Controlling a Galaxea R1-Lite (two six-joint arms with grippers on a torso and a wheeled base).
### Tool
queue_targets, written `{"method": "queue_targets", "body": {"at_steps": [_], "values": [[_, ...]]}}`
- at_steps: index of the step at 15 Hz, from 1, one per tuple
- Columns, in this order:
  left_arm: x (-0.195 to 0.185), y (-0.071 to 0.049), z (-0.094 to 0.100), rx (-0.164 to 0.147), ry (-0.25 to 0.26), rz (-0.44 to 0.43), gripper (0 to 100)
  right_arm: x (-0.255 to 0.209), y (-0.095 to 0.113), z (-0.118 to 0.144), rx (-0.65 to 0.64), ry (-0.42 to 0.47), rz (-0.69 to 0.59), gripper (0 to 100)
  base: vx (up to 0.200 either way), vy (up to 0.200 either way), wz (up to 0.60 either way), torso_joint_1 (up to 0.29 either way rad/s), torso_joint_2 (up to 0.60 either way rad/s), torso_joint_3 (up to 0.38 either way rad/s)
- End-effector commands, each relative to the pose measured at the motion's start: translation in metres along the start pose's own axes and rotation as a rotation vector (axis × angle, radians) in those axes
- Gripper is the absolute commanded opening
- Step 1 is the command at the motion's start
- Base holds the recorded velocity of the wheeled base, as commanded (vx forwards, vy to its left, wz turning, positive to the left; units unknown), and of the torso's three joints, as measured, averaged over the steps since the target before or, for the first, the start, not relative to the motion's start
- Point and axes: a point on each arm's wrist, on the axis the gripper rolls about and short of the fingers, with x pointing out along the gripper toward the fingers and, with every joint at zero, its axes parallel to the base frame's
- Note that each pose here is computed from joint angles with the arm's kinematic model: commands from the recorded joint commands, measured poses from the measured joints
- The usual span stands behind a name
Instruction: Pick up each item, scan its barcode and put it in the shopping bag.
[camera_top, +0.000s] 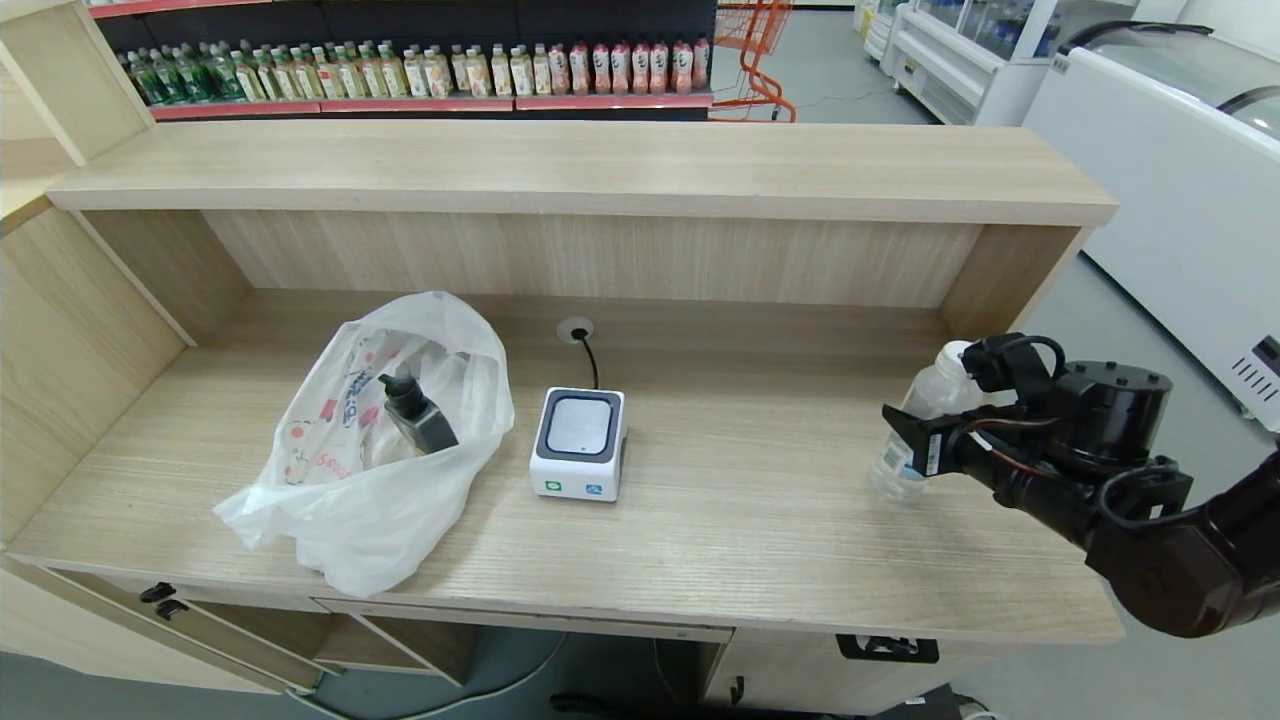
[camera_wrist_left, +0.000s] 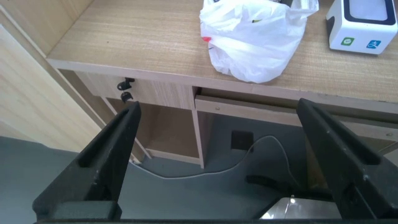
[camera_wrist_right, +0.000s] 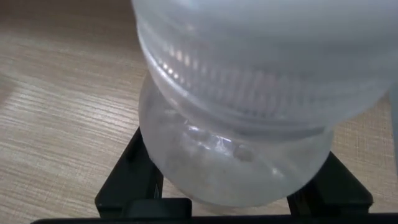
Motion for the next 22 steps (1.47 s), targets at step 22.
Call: {"method": "queue_targets", "body": {"at_steps": [22], "values": [[0.000,0.000,0.000,0.000,0.000,0.001,100,-0.114,0.030,0.113,0.241,-0.201,0.836,0,0.000,0.000,0.00,0.000,0.00,0.000]]}}
